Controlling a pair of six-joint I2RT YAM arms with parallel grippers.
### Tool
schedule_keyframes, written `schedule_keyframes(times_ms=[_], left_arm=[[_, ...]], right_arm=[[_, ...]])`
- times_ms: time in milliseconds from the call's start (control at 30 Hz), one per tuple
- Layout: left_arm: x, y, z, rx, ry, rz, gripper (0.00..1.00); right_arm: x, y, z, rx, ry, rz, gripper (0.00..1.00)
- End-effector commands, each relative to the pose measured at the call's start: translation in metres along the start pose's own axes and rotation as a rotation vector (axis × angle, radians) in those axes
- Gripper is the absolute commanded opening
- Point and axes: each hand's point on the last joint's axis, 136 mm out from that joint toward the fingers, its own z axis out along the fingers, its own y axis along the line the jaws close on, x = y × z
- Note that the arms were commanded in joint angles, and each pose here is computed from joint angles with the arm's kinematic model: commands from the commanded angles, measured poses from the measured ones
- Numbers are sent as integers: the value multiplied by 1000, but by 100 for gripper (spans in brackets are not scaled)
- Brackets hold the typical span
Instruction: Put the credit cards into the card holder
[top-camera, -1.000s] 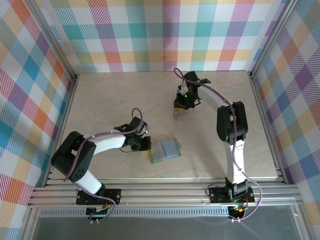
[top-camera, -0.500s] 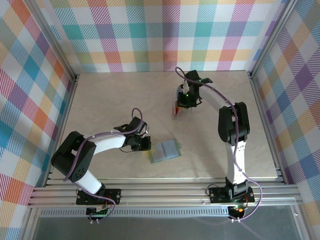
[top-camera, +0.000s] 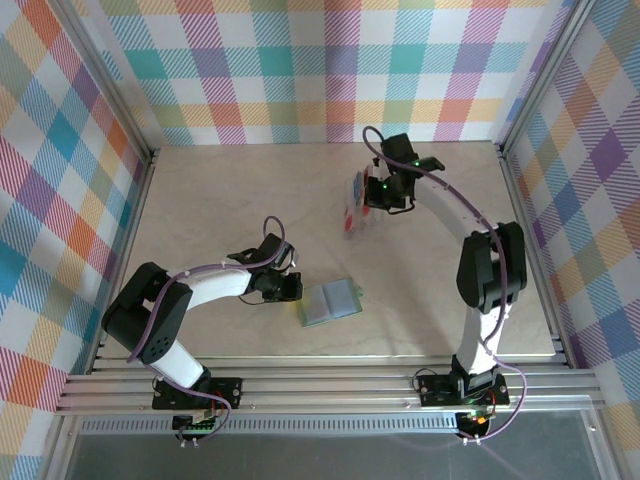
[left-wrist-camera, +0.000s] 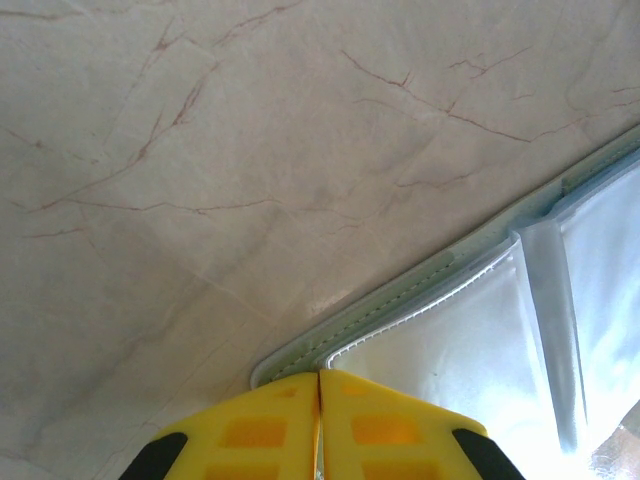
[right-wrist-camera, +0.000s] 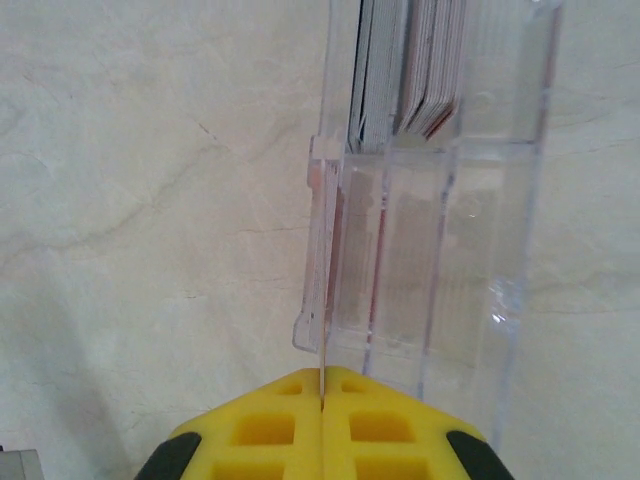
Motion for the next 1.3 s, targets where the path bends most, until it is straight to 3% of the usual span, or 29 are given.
schedule_keyframes(times_ms=[0, 167, 333, 600, 900, 1267], left_arm=[[10, 5, 10, -12, 40, 15, 10], [10, 4, 8, -14, 36, 19, 9], [8, 3, 2, -21, 18, 30, 8], [4, 9, -1, -64, -3, 40, 4], [9, 24, 0, -146, 20, 35, 0], [9, 24, -1, -147, 17, 39, 0]], right_arm=[[-1, 10, -29, 14, -100, -21, 0], [43, 33, -42, -33, -111, -77, 0], [112, 62, -32, -190, -35, -115, 0], [195, 69, -6, -399, 118, -91, 0], [228, 81, 4, -557, 228, -65, 0], [251, 73, 19, -510, 305, -62, 0]])
